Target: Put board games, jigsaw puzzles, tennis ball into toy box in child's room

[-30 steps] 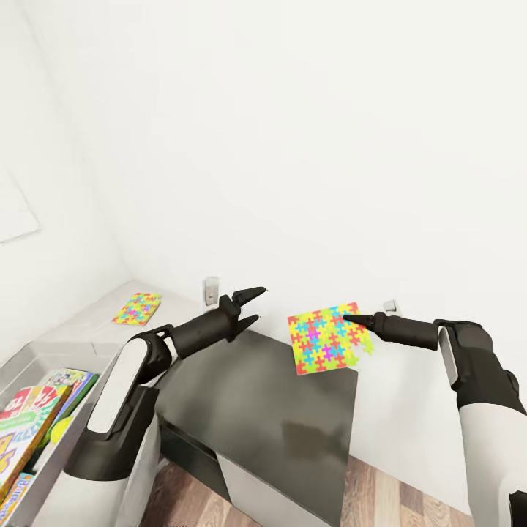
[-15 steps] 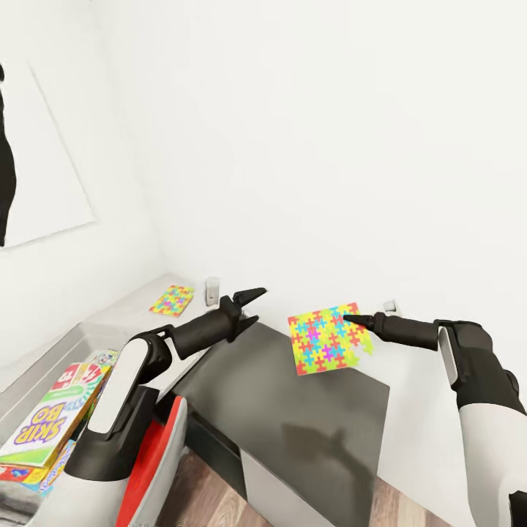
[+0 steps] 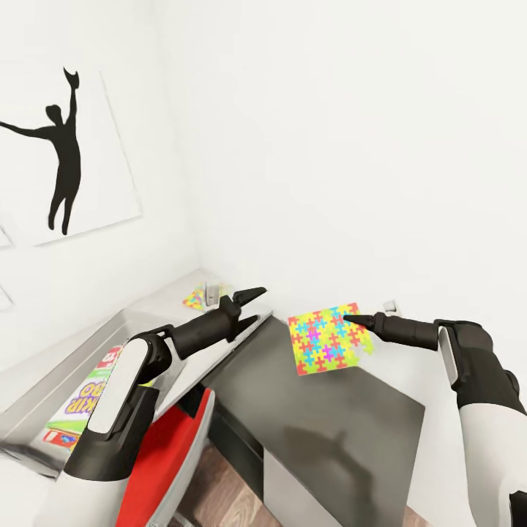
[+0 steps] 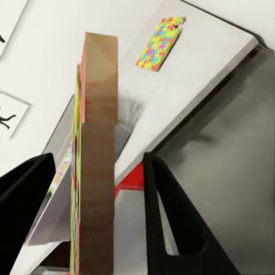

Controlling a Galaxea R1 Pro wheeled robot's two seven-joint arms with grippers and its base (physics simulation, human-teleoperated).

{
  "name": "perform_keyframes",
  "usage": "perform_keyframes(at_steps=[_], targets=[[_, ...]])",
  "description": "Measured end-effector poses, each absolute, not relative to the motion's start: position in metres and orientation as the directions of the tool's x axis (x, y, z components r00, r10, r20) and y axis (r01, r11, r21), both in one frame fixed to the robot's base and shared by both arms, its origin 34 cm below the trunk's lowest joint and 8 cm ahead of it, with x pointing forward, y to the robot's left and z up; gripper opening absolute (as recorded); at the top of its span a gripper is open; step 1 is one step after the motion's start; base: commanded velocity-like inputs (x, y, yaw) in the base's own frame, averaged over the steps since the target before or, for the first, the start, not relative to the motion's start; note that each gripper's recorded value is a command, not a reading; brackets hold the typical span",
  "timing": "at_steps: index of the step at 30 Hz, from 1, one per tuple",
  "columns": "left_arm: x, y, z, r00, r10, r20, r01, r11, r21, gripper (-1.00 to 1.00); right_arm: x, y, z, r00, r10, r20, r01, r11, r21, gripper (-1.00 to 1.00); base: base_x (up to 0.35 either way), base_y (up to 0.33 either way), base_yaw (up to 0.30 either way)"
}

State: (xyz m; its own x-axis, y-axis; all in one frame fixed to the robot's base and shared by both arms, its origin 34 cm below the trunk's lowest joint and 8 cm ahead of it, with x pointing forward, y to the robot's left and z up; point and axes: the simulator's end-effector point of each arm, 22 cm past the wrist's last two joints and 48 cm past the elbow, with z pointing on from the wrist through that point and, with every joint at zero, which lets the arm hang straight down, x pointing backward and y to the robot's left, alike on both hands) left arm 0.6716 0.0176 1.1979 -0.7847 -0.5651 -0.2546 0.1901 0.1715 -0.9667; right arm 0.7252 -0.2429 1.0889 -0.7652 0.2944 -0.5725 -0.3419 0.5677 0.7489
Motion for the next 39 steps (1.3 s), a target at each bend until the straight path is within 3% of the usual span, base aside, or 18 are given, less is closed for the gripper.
perform_keyframes(at_steps=[39], targets=[[0.666,0.016,1.208,-0.78,-0.561,-0.275,0.211,0.177,-0.961,1.0,0.723,-0.244,1.103,-0.751,0.295,-0.591,-0.359,0.568,0.74,-1.0,0.0,0.0,0.28]])
